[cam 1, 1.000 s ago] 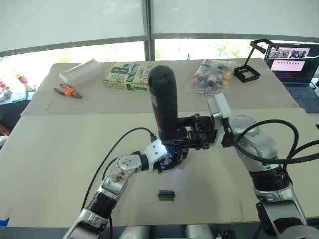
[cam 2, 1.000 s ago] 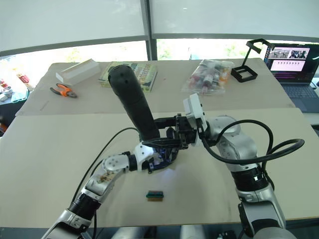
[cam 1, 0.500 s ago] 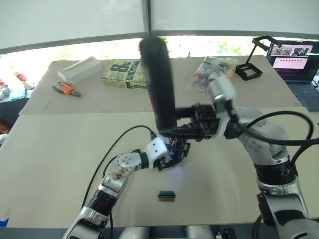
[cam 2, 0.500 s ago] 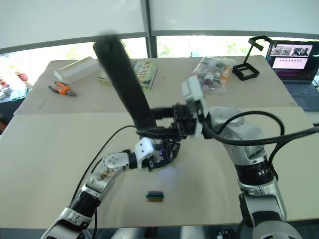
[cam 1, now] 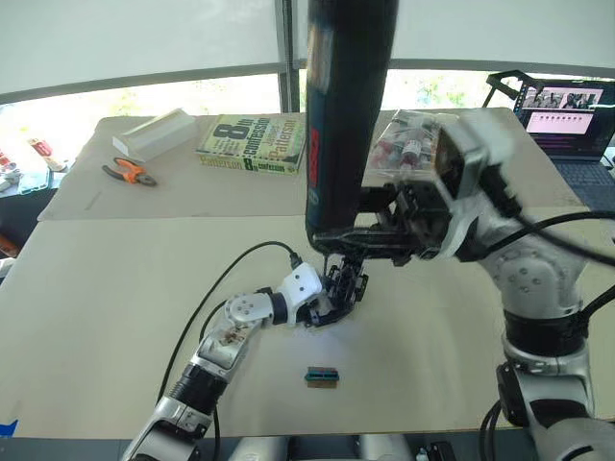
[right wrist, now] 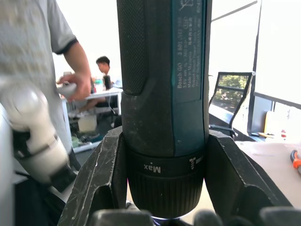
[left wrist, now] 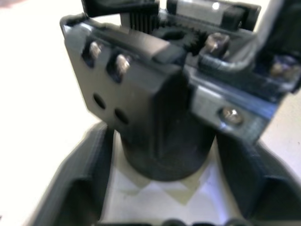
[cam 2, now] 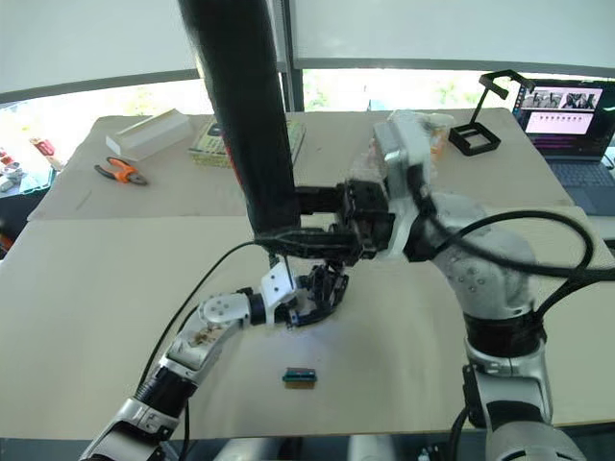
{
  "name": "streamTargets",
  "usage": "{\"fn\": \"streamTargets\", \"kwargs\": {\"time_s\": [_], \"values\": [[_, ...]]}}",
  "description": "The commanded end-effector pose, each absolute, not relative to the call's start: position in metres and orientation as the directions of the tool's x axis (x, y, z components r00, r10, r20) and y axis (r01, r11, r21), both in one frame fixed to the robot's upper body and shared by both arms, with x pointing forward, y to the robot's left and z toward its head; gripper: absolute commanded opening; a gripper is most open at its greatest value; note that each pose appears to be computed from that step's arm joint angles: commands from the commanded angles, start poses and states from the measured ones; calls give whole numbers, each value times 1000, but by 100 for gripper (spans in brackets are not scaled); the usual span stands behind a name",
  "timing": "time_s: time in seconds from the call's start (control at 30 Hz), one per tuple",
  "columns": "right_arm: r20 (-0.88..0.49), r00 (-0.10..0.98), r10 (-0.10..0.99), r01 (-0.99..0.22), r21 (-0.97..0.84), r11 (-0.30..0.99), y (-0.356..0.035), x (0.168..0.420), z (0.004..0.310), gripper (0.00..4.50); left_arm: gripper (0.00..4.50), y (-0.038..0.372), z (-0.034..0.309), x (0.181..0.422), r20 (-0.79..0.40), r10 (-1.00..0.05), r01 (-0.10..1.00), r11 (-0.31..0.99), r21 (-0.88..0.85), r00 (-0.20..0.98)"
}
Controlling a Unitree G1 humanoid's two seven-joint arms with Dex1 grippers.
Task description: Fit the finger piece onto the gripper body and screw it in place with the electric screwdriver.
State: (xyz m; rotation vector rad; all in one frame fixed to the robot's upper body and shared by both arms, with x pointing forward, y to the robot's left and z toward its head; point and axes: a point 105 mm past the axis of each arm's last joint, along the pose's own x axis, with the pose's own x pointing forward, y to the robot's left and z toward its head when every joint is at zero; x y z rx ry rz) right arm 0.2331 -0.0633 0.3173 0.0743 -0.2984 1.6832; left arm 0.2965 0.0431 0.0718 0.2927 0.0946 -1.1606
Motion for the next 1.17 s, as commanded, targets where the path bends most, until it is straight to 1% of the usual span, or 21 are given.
{"fn": "streamTargets", "kwargs": {"time_s": [0.03,0.1,0.17,0.2,0.23,0.3,0.33,0.4,0.43,0.47,0.53,0.6,0.63,0.7,0.77,0.83,0.87,0.93,1.0,1.07,1.17], "values": [[252,-93,963,-996,-26,-89,-91,226,341,188,450,75,89,284,-221,-880,905,385,181,419],[179,-14,984,-990,134,-39,-109,230,330,188,450,95,97,269,-244,-883,914,365,178,400],[65,86,994,-949,308,62,-129,237,308,188,450,113,104,254,-275,-886,926,337,174,374],[9,148,989,-914,383,134,-139,243,294,188,450,121,106,248,-299,-883,931,325,168,362],[-63,222,973,-859,460,226,-152,250,276,188,450,131,107,242,-329,-878,937,312,158,348],[-184,312,932,-741,566,360,-173,258,243,188,450,144,108,234,-374,-866,944,296,147,330],[-266,353,897,-662,606,440,-186,262,220,188,450,151,108,232,-397,-856,944,299,140,330],[-375,384,844,-555,636,536,-203,264,188,188,450,158,107,231,-423,-841,941,309,137,338],[-443,405,800,-472,647,598,-214,267,168,188,450,162,107,231,-435,-834,941,312,133,338],[-487,414,770,-417,650,635,-222,269,154,188,450,164,106,231,-442,-831,941,314,129,338],[-545,414,729,-340,650,680,-235,268,134,188,450,168,107,231,-451,-826,941,314,129,338],[-598,410,689,-305,622,721,-248,266,121,188,450,171,108,233,-457,-822,940,315,132,340],[-623,410,666,-306,594,744,-255,266,115,188,450,174,109,233,-461,-819,939,316,132,341],[-640,429,637,-355,529,771,-268,265,113,294,450,182,110,235,-484,-804,938,321,135,345],[-631,444,636,-422,479,770,-276,265,116,360,450,187,110,235,-502,-794,937,325,128,344],[-619,454,641,-624,292,725,-283,262,126,429,450,193,115,234,-513,-790,938,330,105,336],[-618,444,649,-695,220,685,-284,260,131,446,450,195,117,234,-515,-789,938,333,97,334],[-581,418,698,-803,123,584,-282,253,145,446,450,200,122,233,-522,-786,936,342,81,332],[-515,420,747,-860,36,508,-284,248,173,446,450,211,134,237,-525,-776,928,363,79,348],[-469,420,777,-885,-22,465,-287,242,193,446,450,219,146,242,-520,-771,920,382,83,367],[-458,423,782,-894,-69,443,-294,235,202,446,450,223,155,243,-514,-774,921,380,87,368]]}}
